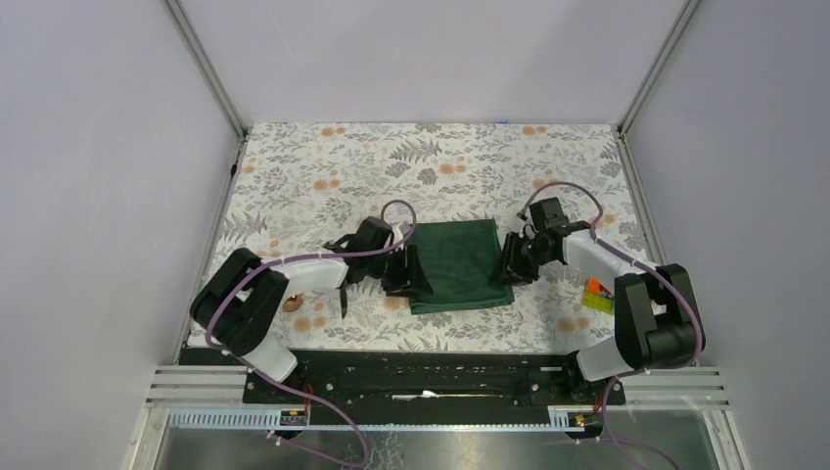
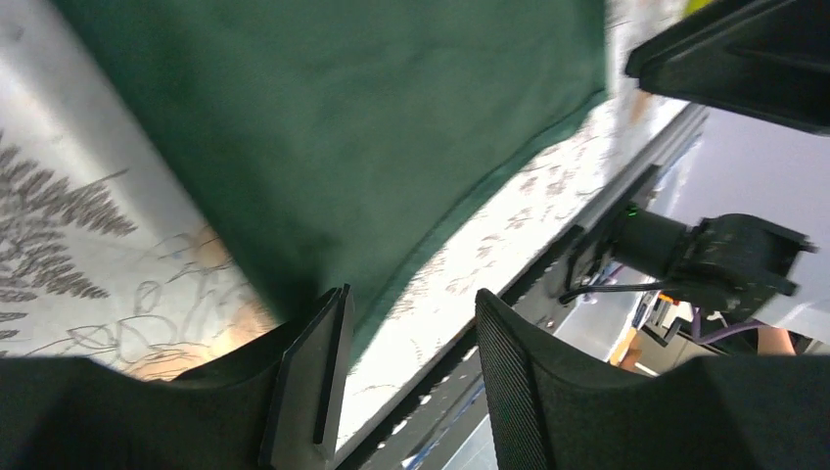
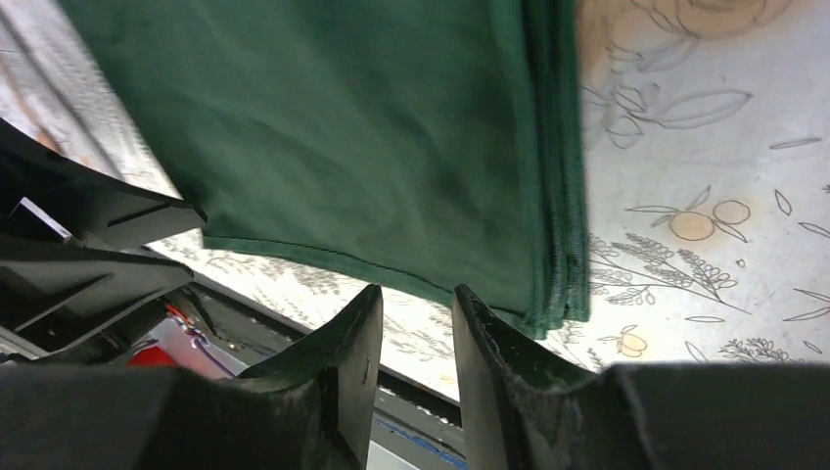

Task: Fold the napkin into a case and place the utensils inside
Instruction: Smooth out the square-folded napkin at the center of the board.

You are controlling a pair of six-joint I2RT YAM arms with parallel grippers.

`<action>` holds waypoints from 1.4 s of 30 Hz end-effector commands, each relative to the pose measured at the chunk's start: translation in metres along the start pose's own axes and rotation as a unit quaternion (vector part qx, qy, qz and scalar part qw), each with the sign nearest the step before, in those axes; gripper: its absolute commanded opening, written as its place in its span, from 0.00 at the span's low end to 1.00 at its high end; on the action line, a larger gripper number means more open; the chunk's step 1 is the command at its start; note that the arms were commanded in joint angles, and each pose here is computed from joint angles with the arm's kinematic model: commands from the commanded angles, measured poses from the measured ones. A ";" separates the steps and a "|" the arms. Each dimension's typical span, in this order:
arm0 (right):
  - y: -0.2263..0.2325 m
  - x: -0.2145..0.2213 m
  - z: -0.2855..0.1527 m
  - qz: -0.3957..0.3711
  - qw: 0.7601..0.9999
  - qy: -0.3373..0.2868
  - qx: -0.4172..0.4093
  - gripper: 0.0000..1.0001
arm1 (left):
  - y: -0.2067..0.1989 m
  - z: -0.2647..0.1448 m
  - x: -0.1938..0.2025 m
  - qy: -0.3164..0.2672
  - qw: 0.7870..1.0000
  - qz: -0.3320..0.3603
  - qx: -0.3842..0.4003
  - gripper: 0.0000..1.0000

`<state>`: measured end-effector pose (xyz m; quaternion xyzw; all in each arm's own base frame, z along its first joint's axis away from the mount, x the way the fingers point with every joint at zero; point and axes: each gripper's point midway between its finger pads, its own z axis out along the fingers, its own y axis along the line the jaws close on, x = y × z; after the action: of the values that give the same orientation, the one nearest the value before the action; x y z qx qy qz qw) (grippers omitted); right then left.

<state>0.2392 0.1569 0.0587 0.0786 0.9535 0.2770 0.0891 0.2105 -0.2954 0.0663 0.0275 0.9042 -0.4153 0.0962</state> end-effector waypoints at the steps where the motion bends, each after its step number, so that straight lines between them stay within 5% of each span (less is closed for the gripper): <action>1: -0.031 0.017 0.016 0.026 0.998 0.014 0.052 0.39 | 0.025 0.017 0.020 0.016 1.000 -0.018 -0.005 0.54; 5: -0.061 0.013 0.008 0.020 0.990 -0.020 0.139 0.38 | 0.032 0.014 0.023 0.020 0.999 -0.003 -0.025 0.55; 12: 0.012 -0.043 -0.018 -0.048 0.995 -0.083 0.027 0.70 | -0.029 -0.013 -0.039 -0.032 0.996 0.077 -0.009 0.74; 16: 0.056 -0.079 -0.005 -0.075 0.993 -0.072 -0.061 0.77 | -0.040 -0.014 -0.079 -0.067 0.996 0.044 0.024 0.77; 28: 0.052 -0.147 0.054 -0.031 0.993 -0.068 -0.093 0.78 | 0.007 0.021 -0.170 -0.124 0.992 -0.017 0.008 0.71; 37: -0.005 -0.154 0.077 -0.008 0.998 -0.067 -0.012 0.77 | 0.063 0.019 -0.167 -0.129 0.989 -0.057 -0.043 0.71; 42: 0.027 -0.159 0.051 -0.010 0.995 -0.076 -0.056 0.78 | 0.040 0.005 -0.171 -0.131 0.991 -0.031 -0.022 0.72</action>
<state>0.4011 0.1761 0.0319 0.0883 0.9295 0.3238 0.1527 0.3777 -0.2697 0.0447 -0.0821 0.9001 -0.3939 0.1672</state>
